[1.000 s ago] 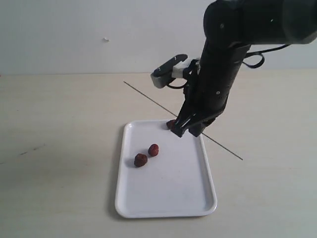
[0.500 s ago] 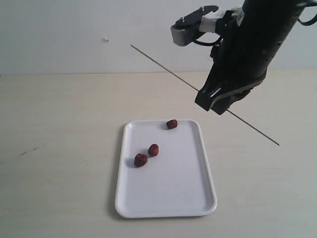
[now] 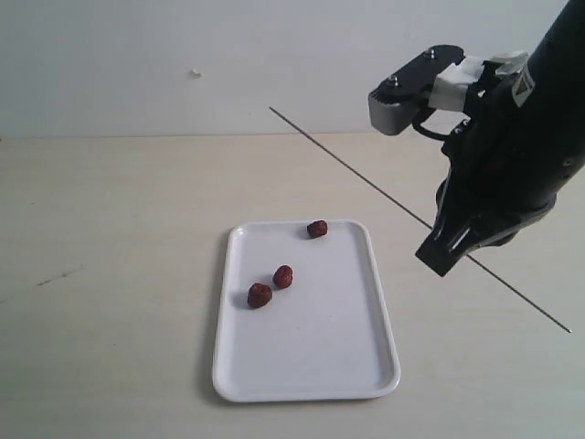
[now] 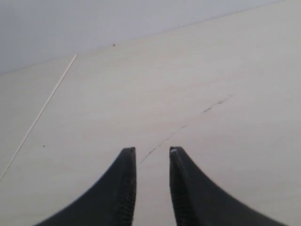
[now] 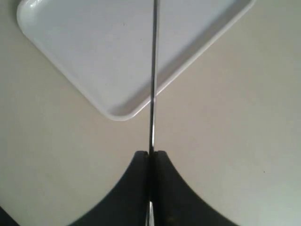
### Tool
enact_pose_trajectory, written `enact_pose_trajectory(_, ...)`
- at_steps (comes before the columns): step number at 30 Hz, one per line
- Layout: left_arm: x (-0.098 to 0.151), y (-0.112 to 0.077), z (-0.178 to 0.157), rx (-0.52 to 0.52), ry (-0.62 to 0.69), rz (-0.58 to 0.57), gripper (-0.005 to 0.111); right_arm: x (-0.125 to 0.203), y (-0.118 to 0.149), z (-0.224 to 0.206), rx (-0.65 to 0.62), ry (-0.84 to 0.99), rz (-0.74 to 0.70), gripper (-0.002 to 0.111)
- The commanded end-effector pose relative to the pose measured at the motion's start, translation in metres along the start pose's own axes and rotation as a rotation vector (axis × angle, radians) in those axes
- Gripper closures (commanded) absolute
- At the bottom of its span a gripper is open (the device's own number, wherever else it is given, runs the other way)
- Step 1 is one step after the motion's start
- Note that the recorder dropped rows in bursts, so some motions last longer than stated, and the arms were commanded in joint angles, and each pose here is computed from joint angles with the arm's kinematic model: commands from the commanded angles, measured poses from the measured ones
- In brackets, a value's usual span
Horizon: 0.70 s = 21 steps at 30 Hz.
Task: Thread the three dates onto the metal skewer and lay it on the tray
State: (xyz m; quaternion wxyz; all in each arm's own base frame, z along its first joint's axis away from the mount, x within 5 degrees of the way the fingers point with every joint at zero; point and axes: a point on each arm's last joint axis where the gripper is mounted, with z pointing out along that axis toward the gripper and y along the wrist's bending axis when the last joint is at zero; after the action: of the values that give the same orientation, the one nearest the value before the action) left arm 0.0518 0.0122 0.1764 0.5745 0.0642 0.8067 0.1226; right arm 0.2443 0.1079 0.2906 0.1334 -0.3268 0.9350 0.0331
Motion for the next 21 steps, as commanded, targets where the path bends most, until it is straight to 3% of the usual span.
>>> enact_pose_trajectory(1,-0.002,0.003,-0.001,-0.034,-0.017,0.069,0.08,0.006,0.0,0.009,0.007,-0.01,0.01,0.108)
enact_pose_trajectory(6,-0.002,0.003,-0.001,-0.034,-0.017,0.069,0.08,0.011,0.001,0.016,0.002,0.01,0.013,0.108)
enact_pose_trajectory(9,-0.004,0.005,-0.001,-0.057,-0.035,0.201,0.08,0.01,0.002,0.016,-0.009,-0.002,0.021,0.108)
enact_pose_trajectory(12,-0.017,0.002,-0.002,-0.035,-0.183,0.197,0.08,0.009,0.001,0.016,-0.008,-0.012,0.023,0.108)
enact_pose_trajectory(17,-0.049,-0.003,-0.015,0.132,-0.547,-0.333,0.08,0.007,0.001,0.016,0.0,-0.035,0.017,0.108)
enact_pose_trajectory(18,-0.051,-0.003,-0.016,0.154,-0.577,-0.389,0.08,0.007,0.001,0.016,0.0,-0.035,0.017,0.108)
enact_pose_trajectory(20,-0.057,-0.003,-0.02,0.25,-0.629,-0.628,0.08,0.007,0.001,0.016,0.0,-0.035,0.017,0.108)
enact_pose_trajectory(21,-0.057,-0.003,-0.021,0.264,-0.638,-0.655,0.08,0.007,0.001,0.016,0.0,-0.035,0.017,0.108)
